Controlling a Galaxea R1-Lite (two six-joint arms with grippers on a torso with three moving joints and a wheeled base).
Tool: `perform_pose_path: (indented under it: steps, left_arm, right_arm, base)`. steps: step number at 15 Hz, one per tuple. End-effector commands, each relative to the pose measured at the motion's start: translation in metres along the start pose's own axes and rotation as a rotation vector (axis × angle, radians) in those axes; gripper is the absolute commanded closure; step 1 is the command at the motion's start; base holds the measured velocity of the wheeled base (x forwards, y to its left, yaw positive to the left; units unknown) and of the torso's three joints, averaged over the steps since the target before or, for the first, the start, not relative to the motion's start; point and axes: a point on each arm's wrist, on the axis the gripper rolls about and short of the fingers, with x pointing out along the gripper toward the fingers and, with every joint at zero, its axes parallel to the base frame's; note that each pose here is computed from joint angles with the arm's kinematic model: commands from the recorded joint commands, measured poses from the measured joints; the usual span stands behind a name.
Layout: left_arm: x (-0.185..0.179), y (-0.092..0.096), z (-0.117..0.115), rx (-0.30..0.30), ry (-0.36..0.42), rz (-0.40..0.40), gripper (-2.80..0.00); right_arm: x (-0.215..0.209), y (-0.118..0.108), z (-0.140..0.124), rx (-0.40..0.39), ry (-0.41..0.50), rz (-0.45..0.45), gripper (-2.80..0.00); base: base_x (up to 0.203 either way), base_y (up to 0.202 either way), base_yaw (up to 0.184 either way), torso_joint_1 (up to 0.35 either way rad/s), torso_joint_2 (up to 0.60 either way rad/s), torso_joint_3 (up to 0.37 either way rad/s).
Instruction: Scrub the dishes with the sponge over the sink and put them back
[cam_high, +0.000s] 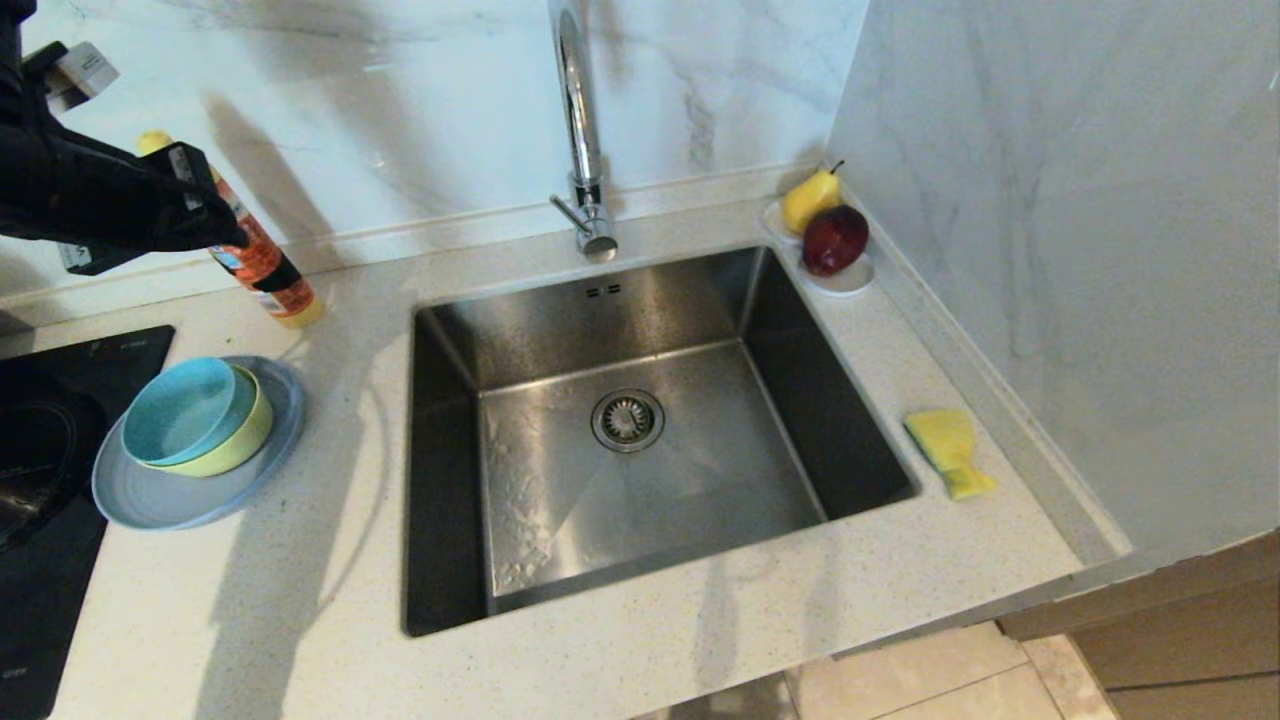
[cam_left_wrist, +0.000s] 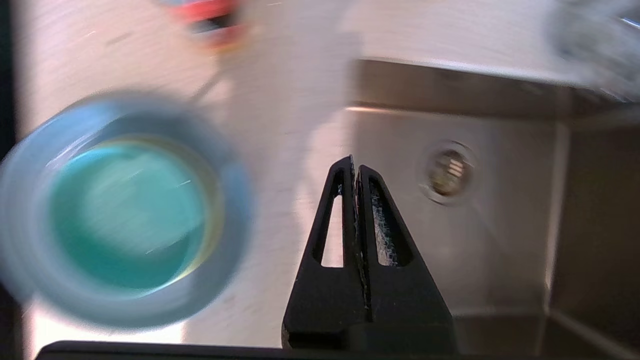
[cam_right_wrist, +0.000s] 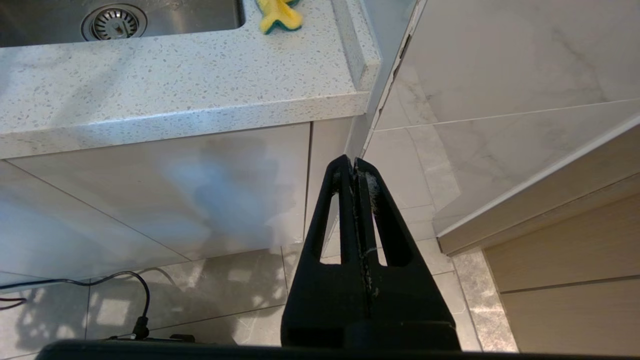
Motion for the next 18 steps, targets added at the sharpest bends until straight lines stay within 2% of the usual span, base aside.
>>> perform_pose_path:
  steps: [1, 3, 4, 6, 8, 11, 13, 16, 18]
  left_arm:
    - [-0.014, -0.025, -0.001, 0.087, -0.029, -0.108, 0.00]
    - [-0.037, -0.033, 0.002, 0.184, -0.086, -0.203, 0.00]
    - [-0.057, -0.034, 0.004, 0.219, -0.125, -0.226, 0.00]
    - [-0.103, -0.032, -0.003, 0.266, -0.192, -0.232, 0.00]
    - [-0.154, -0.026, -0.024, 0.285, -0.256, -0.202, 0.00]
    - [-0.221, -0.007, -0.084, 0.284, -0.350, -0.117, 0.00]
    - [-0.250, 0.011, -0.143, 0.297, -0.402, -0.091, 0.00]
    - [-0.265, 0.035, -0.226, 0.335, -0.470, -0.100, 0.00]
    - [-0.253, 0.049, -0.273, 0.354, -0.450, -0.129, 0.00]
  right_arm:
    - [0.000, 0.000, 0.000, 0.000, 0.000, 0.001, 0.00]
    - [0.000, 0.000, 0.000, 0.000, 0.000, 0.001, 0.00]
    - [0.000, 0.000, 0.000, 0.000, 0.000, 0.001, 0.00]
    - [0.000, 0.000, 0.000, 0.000, 0.000, 0.001, 0.00]
    - [0.000, 0.000, 0.000, 0.000, 0.000, 0.001, 0.00]
    - [0.000, 0.000, 0.000, 0.000, 0.002, 0.001, 0.00]
    - [0.000, 0.000, 0.000, 0.000, 0.000, 0.001, 0.00]
    - [0.000, 0.000, 0.000, 0.000, 0.000, 0.001, 0.00]
    - [0.000, 0.000, 0.000, 0.000, 0.000, 0.001, 0.00]
  base:
    - [0.000, 0.000, 0.000, 0.000, 0.00, 0.000]
    - [0.000, 0.000, 0.000, 0.000, 0.00, 0.000]
    - [0.000, 0.000, 0.000, 0.000, 0.00, 0.000]
    - [0.000, 0.000, 0.000, 0.000, 0.00, 0.000]
    - [0.000, 0.000, 0.000, 0.000, 0.00, 0.000]
    - [0.000, 0.000, 0.000, 0.000, 0.00, 0.000]
    - [0.000, 0.000, 0.000, 0.000, 0.00, 0.000]
    - [0.000, 0.000, 0.000, 0.000, 0.00, 0.000]
    - [0.000, 0.000, 0.000, 0.000, 0.00, 0.000]
